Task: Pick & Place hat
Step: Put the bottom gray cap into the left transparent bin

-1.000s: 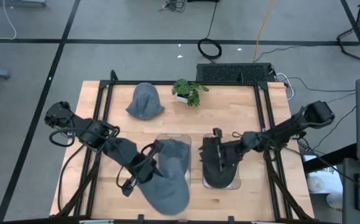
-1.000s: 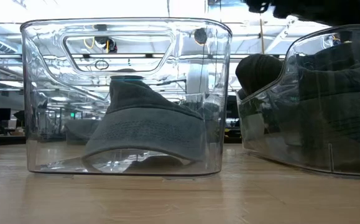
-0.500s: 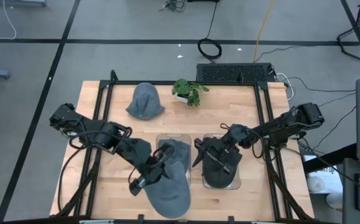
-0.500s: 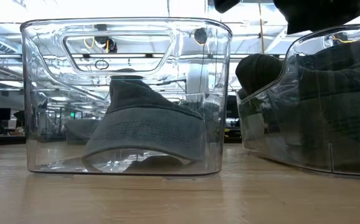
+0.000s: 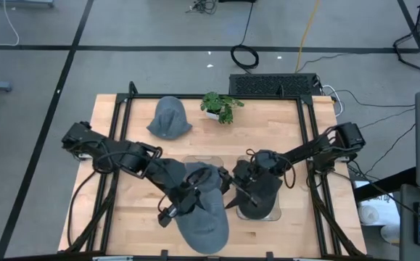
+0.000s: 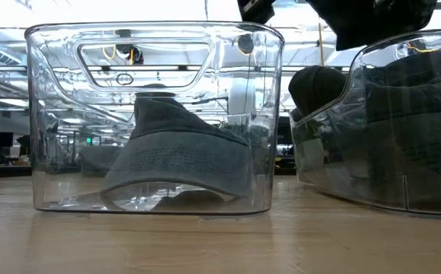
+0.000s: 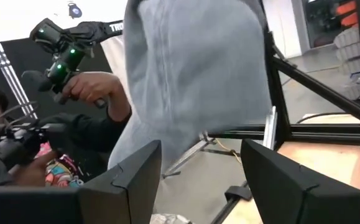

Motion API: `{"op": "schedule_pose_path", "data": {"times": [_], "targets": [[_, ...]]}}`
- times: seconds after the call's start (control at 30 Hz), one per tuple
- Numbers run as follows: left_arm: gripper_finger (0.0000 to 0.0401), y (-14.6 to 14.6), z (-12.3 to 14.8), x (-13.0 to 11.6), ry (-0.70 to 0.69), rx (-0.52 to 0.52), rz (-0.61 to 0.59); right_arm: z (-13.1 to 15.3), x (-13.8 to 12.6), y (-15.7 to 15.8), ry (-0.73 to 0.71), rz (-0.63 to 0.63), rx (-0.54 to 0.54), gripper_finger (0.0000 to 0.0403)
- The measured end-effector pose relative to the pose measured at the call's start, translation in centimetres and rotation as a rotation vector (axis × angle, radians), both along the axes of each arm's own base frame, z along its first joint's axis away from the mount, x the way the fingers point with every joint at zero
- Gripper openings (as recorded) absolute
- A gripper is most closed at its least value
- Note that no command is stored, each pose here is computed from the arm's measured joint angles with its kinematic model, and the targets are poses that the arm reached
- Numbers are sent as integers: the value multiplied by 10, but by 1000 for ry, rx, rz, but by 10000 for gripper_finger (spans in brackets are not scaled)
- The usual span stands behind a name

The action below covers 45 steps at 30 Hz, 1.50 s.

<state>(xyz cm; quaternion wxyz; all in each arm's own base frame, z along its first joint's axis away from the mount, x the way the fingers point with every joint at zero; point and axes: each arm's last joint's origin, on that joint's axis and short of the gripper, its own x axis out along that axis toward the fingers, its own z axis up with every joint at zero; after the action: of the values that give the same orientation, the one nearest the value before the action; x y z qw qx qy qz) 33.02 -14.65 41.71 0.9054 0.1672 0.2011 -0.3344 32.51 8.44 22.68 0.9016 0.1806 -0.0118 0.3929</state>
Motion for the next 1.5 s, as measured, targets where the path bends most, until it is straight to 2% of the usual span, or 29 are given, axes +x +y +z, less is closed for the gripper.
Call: {"op": "schedule_pose_path", "data": {"times": [0.33, 0.57, 0.7, 0.87, 0.97, 1.23, 1.4, 1.5], "targets": [[10, -9, -24, 19, 69, 13, -14, 1, 4, 13, -48, 75, -19, 210], [10, 2, -27, 28, 83, -10, 37, 2, 2, 18, -67, 134, -36, 197], [11, 10, -27, 31, 94, -21, 77, 2, 1, 18, -80, 141, -41, 144], [10, 17, -27, 33, 94, -19, 105, 3, 1, 19, -121, 160, -71, 20], [13, 19, -27, 34, 91, -18, 125, 3, 1, 19, -138, 154, -85, 7], [98, 24, -15, 25, 128, -118, 285, 4, 0, 18, -141, 149, -84, 2], [165, 36, 13, -1, 42, -105, 367, 4, 1, 16, -112, 146, -66, 1], [198, 46, 31, -24, 7, -102, 429, 4, 1, 11, -32, 141, -49, 1]]}}
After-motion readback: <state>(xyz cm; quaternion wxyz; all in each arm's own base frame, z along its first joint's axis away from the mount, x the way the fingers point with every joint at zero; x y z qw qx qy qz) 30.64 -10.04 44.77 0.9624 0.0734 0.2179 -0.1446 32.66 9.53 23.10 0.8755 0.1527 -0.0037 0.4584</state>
